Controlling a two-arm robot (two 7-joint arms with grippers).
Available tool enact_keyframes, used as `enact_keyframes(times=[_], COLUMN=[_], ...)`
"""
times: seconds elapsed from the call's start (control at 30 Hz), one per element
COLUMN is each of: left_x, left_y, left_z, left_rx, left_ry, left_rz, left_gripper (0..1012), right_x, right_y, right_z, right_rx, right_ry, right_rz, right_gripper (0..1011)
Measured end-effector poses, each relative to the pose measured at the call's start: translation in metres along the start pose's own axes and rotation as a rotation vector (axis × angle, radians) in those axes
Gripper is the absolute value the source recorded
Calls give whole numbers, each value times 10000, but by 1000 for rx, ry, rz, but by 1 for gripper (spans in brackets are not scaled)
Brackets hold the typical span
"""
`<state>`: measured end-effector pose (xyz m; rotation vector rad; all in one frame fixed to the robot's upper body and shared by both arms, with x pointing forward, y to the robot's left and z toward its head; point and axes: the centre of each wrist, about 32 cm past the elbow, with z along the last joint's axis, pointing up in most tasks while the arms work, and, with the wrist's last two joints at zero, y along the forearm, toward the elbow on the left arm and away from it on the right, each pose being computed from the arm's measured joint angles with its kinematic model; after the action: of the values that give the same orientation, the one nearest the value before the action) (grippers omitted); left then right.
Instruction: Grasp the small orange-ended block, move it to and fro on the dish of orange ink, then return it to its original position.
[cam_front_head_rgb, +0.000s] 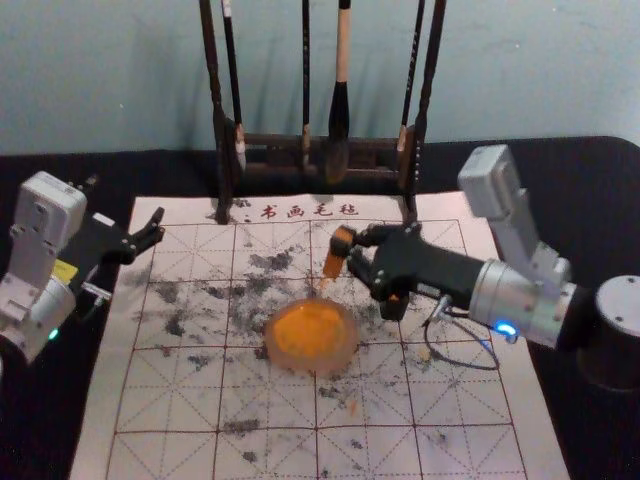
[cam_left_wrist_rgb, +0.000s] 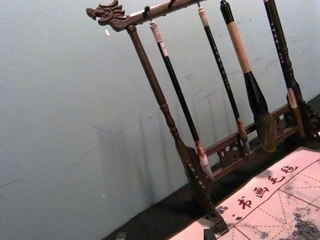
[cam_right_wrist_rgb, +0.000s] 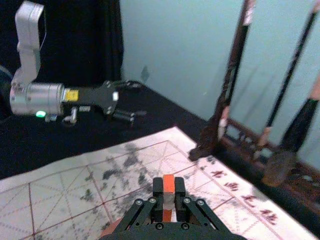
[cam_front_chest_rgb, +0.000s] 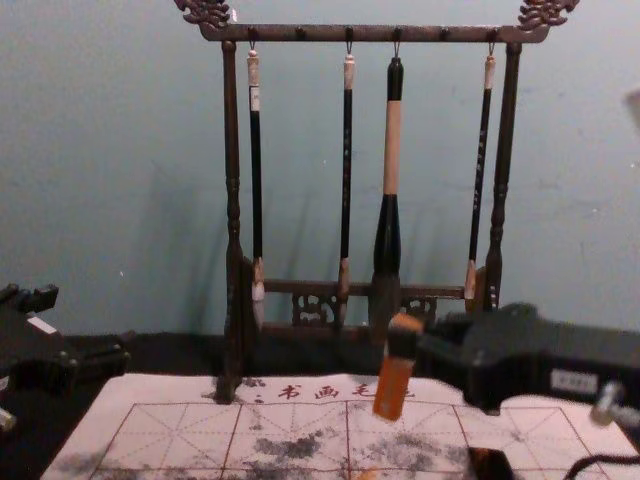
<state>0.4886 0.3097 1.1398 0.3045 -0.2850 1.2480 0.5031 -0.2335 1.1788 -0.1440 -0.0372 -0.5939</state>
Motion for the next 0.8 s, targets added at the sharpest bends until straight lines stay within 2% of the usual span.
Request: enact_keyframes(times=[0.2,0.33,0.5,0.8], left_x=[0,0,0,0], left_y=[0,0,0,0], left_z=[0,0,0,0], left_rx=[0,0,0,0], left_ry=[0,0,0,0], left_rz=[0,0,0,0], left_gripper=[1001,1001,1001,1001], right_x=[9,7,-8,-59], right_y=[-170,-282,-422,-543], right_z=[120,148,120,12], right_rx=[27,24,-6,-51], right_ry=[17,35,58,73], right_rz=[-64,-104,-147,-170], right_gripper=[126,126,126,126])
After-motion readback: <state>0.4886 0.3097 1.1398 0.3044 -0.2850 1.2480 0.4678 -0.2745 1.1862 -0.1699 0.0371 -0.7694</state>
